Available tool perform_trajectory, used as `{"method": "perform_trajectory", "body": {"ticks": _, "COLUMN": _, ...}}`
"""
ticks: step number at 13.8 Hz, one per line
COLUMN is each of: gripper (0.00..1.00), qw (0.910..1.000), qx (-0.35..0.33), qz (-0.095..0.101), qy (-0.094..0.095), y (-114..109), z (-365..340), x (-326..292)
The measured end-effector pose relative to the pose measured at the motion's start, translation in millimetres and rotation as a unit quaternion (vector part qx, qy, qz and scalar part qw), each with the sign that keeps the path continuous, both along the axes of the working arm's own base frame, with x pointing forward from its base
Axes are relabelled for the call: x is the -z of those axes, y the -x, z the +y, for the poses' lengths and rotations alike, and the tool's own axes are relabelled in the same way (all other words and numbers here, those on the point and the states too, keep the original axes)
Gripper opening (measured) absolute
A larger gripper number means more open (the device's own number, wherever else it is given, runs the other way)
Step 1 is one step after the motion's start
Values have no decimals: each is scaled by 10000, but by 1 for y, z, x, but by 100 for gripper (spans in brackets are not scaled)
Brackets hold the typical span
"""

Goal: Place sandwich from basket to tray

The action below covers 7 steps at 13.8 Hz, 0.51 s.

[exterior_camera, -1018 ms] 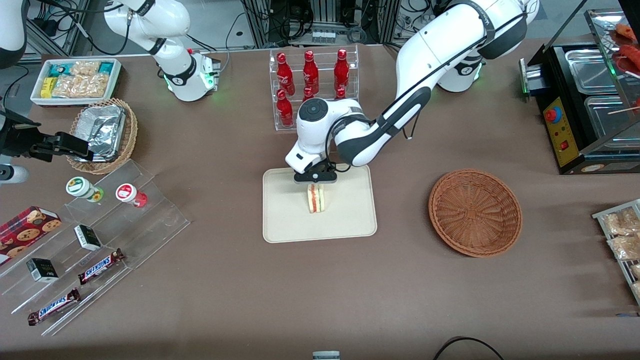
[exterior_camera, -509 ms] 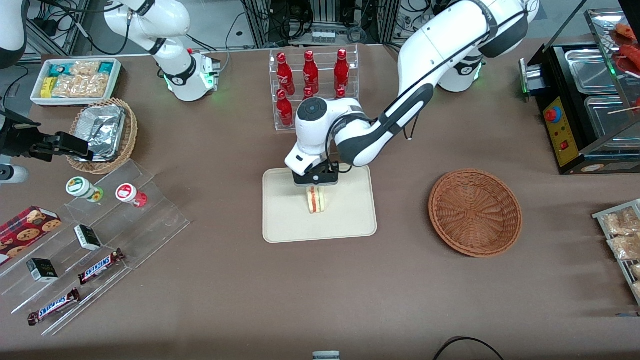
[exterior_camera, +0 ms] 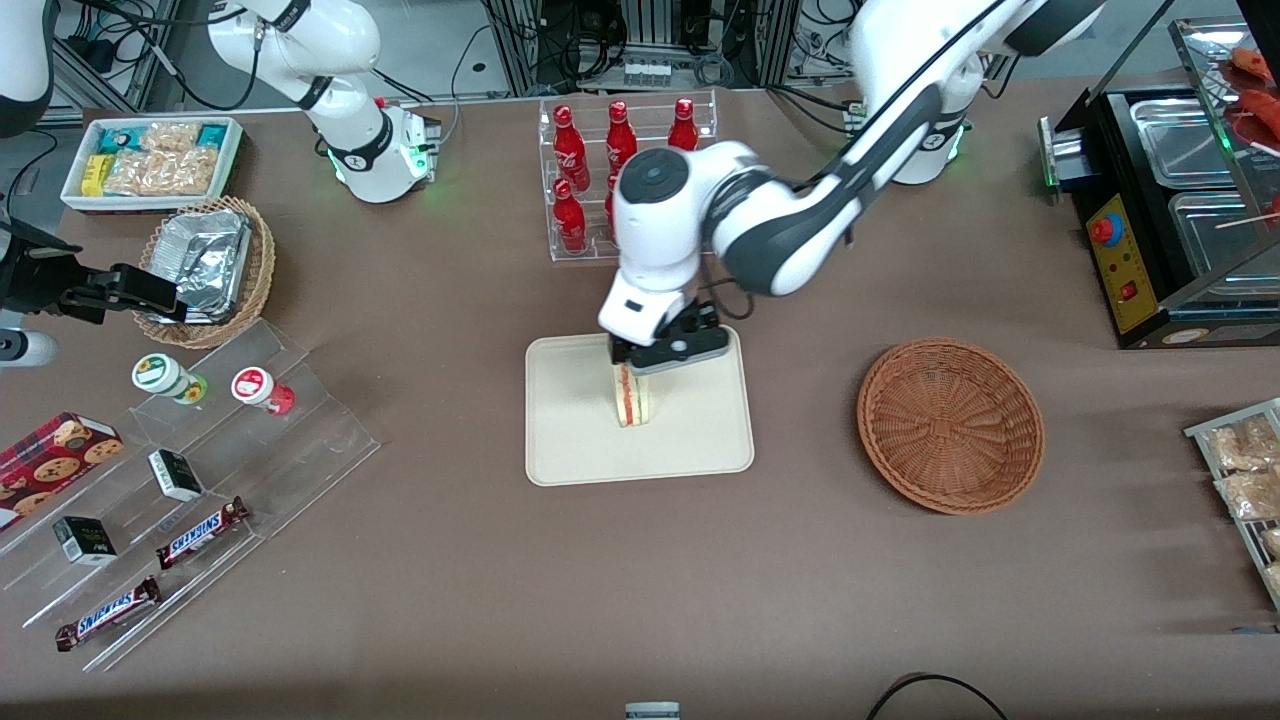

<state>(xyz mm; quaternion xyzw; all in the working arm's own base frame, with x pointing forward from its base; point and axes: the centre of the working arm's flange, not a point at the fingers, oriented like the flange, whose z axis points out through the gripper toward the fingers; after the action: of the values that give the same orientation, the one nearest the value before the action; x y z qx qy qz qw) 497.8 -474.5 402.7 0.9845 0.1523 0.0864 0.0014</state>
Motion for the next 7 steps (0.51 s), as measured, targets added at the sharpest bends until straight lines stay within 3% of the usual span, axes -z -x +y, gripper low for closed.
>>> {"method": "perform_trajectory", "body": {"ticks": 3, "gripper": 100, "qw": 9994, "qx": -210, "qz": 147, "qy": -218, "y": -13, "z": 45, "x": -44}}
{"method": "perform_trajectory", "body": {"ticks": 7, "gripper": 100, "qw": 9985, "qx": 17, "qz": 507, "qy": -182, "y": -33, "z": 125, "x": -109}}
